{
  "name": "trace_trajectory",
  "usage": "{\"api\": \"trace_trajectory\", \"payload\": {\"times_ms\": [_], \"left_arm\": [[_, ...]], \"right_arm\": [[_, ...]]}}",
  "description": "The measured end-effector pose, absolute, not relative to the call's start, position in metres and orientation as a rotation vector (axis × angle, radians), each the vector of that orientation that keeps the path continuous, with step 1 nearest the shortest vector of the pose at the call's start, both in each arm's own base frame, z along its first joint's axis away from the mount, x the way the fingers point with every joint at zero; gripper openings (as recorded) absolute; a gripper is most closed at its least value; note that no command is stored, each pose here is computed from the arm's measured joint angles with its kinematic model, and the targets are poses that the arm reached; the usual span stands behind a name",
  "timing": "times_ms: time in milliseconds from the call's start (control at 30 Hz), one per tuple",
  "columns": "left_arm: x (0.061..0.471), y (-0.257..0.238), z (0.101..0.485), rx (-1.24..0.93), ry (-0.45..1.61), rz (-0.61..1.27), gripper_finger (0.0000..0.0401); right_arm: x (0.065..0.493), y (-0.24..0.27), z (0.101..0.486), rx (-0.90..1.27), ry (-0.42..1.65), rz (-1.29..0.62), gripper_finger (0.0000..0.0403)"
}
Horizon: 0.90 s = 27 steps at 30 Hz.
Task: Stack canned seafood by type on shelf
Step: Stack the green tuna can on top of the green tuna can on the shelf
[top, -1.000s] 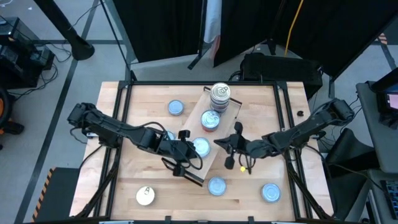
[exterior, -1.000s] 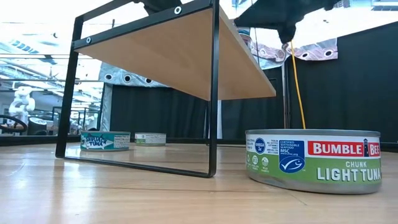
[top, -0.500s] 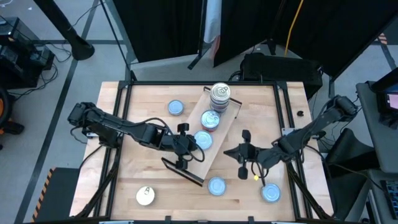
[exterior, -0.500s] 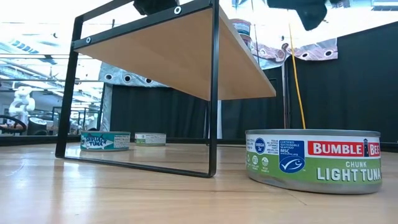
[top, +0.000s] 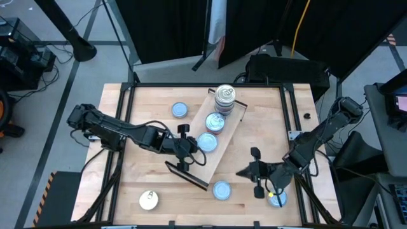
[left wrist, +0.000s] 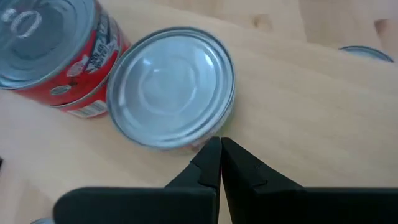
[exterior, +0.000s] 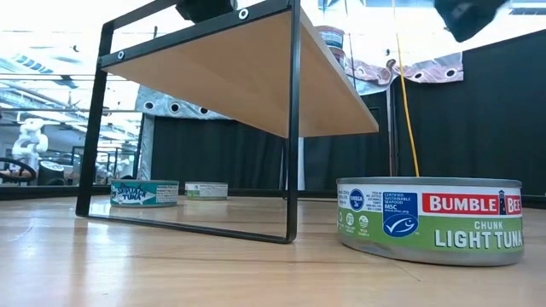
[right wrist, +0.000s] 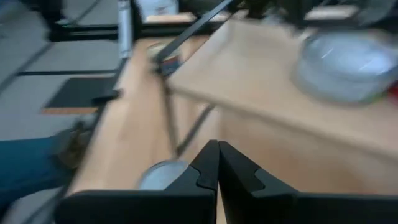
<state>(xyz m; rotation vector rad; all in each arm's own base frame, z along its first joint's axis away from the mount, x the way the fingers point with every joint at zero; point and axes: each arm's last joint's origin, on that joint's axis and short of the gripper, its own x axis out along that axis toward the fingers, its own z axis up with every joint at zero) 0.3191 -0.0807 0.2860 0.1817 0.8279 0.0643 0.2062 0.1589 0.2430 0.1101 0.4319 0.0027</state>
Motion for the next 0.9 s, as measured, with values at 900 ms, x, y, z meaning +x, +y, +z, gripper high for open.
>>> {"api": "trace_trajectory", "payload": {"times_ms": [900], "left_arm": [[0.253,-0.173,0.324,0.276,0.557,0.028,0.0015]], "right_arm": [[0.276,0.242,0.204,0.429,1.040,-0.185,0.0002]]}}
